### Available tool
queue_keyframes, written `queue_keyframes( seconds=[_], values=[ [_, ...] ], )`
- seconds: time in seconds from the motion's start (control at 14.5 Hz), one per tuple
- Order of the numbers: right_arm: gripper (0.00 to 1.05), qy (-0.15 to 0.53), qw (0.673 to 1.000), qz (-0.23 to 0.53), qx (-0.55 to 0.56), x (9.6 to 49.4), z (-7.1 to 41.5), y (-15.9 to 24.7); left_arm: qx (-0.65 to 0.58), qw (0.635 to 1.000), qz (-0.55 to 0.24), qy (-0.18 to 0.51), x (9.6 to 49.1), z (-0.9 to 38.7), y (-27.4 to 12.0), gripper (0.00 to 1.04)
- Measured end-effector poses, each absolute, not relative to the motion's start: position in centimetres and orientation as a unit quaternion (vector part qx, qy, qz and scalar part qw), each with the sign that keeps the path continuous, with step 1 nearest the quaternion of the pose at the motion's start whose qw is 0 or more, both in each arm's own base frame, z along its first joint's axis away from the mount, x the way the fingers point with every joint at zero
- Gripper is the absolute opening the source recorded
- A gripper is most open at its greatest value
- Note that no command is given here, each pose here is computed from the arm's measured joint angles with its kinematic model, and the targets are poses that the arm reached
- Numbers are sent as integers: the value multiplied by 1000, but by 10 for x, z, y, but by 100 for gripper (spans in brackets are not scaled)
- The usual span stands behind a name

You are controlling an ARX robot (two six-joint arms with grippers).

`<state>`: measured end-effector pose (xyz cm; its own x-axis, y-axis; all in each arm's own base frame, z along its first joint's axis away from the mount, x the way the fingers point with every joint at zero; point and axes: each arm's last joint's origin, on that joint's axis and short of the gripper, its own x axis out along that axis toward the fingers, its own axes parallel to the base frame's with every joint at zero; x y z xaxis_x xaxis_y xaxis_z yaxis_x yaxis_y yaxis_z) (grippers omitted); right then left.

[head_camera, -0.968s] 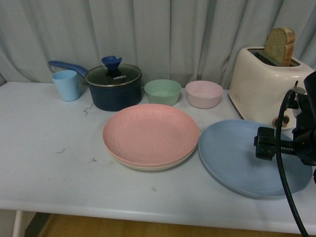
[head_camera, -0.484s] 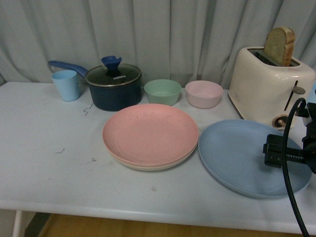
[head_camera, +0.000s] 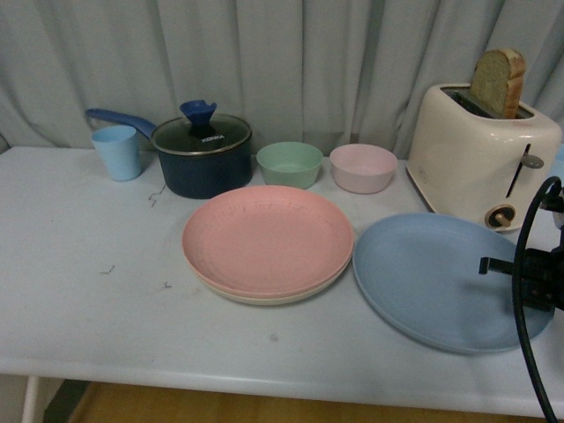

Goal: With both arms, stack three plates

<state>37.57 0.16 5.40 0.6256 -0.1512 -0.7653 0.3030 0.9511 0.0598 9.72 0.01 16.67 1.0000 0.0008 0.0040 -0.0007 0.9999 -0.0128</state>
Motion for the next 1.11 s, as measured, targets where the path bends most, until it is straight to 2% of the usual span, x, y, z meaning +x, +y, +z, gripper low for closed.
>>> queue_keyframes(
  seconds=[0.14, 0.28, 0.48, 0.62, 0.9, 0.97, 1.04, 1.11],
  values=[
    [4, 392, 906, -115, 111, 370, 67, -1, -7, 1000, 0, -2, 97, 167, 0, 98],
    [3, 369, 916, -100, 124, 359, 80, -5, -6, 1000, 1, -2, 97, 167, 0, 98],
    [3, 358, 920, -76, 137, 315, 113, -20, -6, 1000, 0, -2, 97, 167, 0, 98],
    [3, 319, 935, -39, 149, 314, 145, -7, -7, 1000, 1, -2, 97, 167, 0, 98],
    [3, 271, 944, 23, 187, 346, 182, 37, -7, 1000, 0, -2, 97, 167, 0, 98],
    [3, 304, 926, 42, 218, 390, 170, 80, -7, 1000, 0, -2, 97, 167, 0, 98],
    [3, 339, 914, 53, 218, 415, 147, 116, -6, 1000, 1, -2, 97, 167, 0, 98],
    [3, 350, 911, 52, 214, 420, 139, 129, -7, 1000, 0, -2, 97, 167, 0, 98]
  ],
)
